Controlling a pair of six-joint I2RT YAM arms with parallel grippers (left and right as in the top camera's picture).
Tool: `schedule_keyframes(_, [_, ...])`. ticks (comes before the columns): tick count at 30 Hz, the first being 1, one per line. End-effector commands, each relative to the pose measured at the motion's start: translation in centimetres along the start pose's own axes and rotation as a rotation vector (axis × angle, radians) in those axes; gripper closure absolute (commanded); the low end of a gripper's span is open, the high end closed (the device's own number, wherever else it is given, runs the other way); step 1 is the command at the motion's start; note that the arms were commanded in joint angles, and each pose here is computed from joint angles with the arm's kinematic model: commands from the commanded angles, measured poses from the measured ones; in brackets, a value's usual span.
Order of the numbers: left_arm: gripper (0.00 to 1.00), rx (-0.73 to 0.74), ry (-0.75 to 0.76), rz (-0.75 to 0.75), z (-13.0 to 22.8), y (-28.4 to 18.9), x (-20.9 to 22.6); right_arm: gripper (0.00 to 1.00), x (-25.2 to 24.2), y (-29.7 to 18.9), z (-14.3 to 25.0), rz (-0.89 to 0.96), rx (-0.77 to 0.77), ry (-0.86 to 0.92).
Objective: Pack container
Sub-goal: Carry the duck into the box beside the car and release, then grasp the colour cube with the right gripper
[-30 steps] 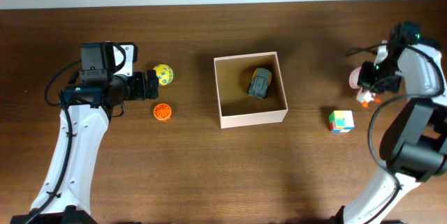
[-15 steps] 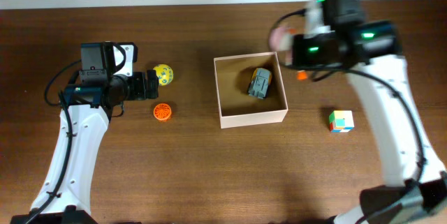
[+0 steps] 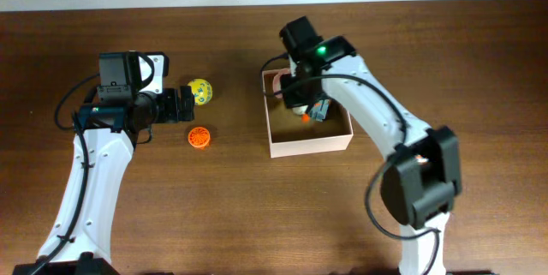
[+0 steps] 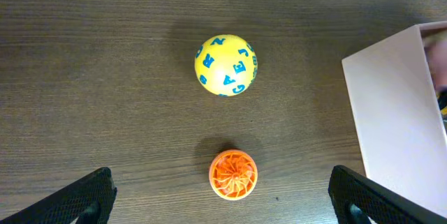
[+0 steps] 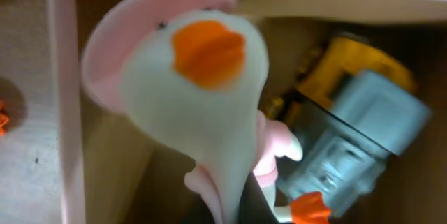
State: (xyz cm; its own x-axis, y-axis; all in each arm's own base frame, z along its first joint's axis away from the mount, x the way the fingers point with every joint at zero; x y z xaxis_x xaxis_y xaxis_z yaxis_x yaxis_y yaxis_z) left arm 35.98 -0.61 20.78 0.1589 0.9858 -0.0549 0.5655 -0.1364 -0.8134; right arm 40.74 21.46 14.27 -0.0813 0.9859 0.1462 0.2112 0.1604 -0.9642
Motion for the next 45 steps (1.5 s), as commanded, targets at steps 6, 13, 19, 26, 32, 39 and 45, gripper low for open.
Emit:
schedule_keyframes(6, [0.01,-0.011,0.014,-0.004,-0.6,-0.1,0.2,0.66,3.4,1.1,0.3,-0.061,-0.022,-0.048])
schedule_keyframes(13, [0.01,-0.011,0.014,-0.004,-0.6,-0.1,0.2,0.51,3.3,0.0,0.0,-0.054,-0.054,-0.064])
schedule_keyframes(19, [0.01,-0.011,0.014,-0.004,-0.6,-0.1,0.2,0.44,1.6,-6.8,-1.4,-0.016,-0.218,-0.035])
schedule_keyframes(26, [0.01,-0.011,0.014,-0.004,-0.6,-0.1,0.2,0.44,-5.0,-14.5,-1.3,0.007,-0.305,0.11])
schedule_keyframes(32, [0.01,-0.011,0.014,-0.004,-0.6,-0.1,0.2,0.38,-13.6,-15.7,1.1,0.127,-0.165,0.272])
schedule_keyframes(39, [0.01,-0.011,0.014,-0.004,-0.6,-0.1,0.2,0.24,-17.7,-14.1,4.6,0.195,0.025,0.295])
schedule_keyframes(45, [0.01,-0.011,0.014,-0.004,-0.6,-0.1,0.2,0.14,-22.6,-11.0,7.1,0.306,0.119,0.335])
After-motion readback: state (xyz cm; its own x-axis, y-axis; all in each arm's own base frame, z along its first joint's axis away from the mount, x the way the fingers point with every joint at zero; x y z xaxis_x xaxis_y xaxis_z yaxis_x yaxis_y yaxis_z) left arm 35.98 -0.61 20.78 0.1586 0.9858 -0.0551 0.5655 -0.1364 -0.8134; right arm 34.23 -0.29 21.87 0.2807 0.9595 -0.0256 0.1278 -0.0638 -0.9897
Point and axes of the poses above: each gripper's point midway between its finger pads, its own y axis out along the fingers, its own x axis along the line the jaws close on, z = x × y, the point moved 5 cm from there along -y, back along the fingers, and after that the axes turned 7 degrees about y, right-handed, at the moved point
